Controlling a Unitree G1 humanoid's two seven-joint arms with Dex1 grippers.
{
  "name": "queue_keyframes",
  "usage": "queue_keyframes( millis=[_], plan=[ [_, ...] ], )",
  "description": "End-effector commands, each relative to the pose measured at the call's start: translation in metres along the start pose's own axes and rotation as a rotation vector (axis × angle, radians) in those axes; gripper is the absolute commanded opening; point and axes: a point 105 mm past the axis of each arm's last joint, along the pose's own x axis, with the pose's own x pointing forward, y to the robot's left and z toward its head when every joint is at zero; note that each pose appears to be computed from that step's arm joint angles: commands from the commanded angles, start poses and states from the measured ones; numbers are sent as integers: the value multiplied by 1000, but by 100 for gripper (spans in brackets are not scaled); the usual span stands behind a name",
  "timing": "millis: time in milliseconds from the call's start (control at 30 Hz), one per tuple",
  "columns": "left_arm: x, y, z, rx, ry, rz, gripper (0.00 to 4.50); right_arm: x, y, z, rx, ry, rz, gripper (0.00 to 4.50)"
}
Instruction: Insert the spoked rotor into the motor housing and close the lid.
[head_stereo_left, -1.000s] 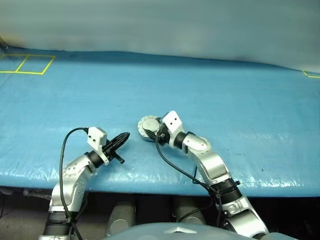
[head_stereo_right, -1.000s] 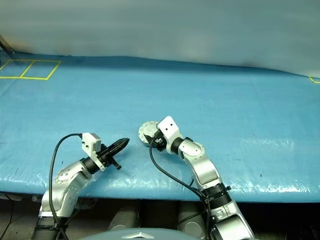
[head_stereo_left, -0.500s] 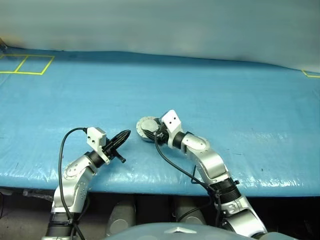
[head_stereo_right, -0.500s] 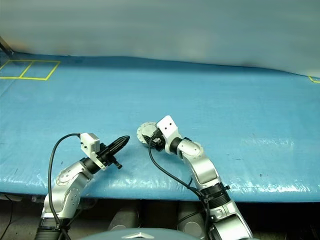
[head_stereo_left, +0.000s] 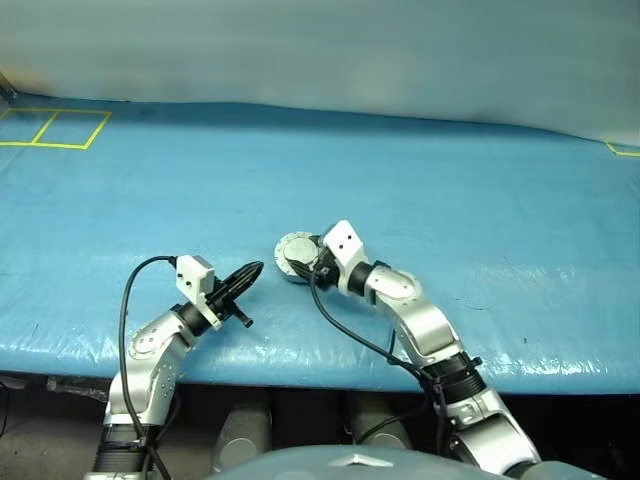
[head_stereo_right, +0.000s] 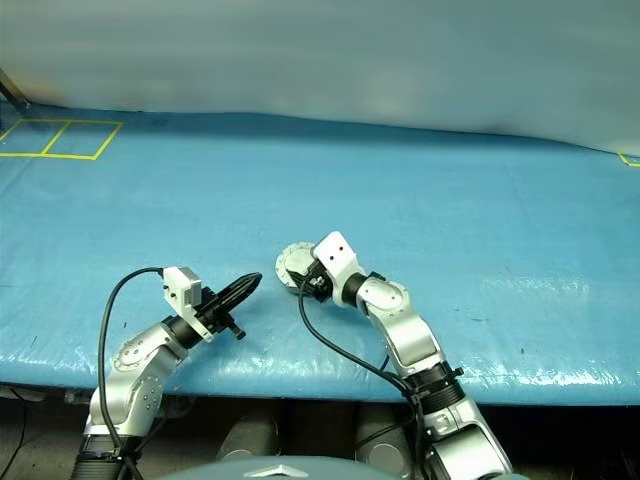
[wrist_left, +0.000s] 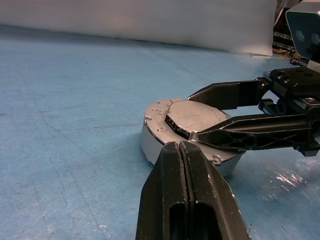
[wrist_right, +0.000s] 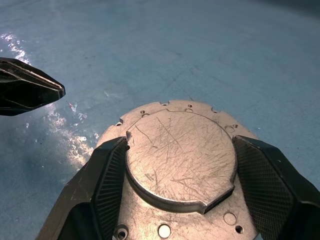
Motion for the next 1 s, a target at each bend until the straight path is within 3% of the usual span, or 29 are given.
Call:
queue_keyframes(
  millis=[33,400,767,1000],
  plan=[
    [4,-5,6,-9,-35,-31,0,0,-6,1,-28,8,4,302],
    [10,-8,6,-33,-39,-46,0,3,-4,-23,-37,84,22,302],
    [42,-4,-9,-76,28,-59,0,3,-4,-18,-51,69,12,302],
    [41,4,-22,-68,80,-17,0,-1,-8,-17,-46,60,-19,302]
  ],
)
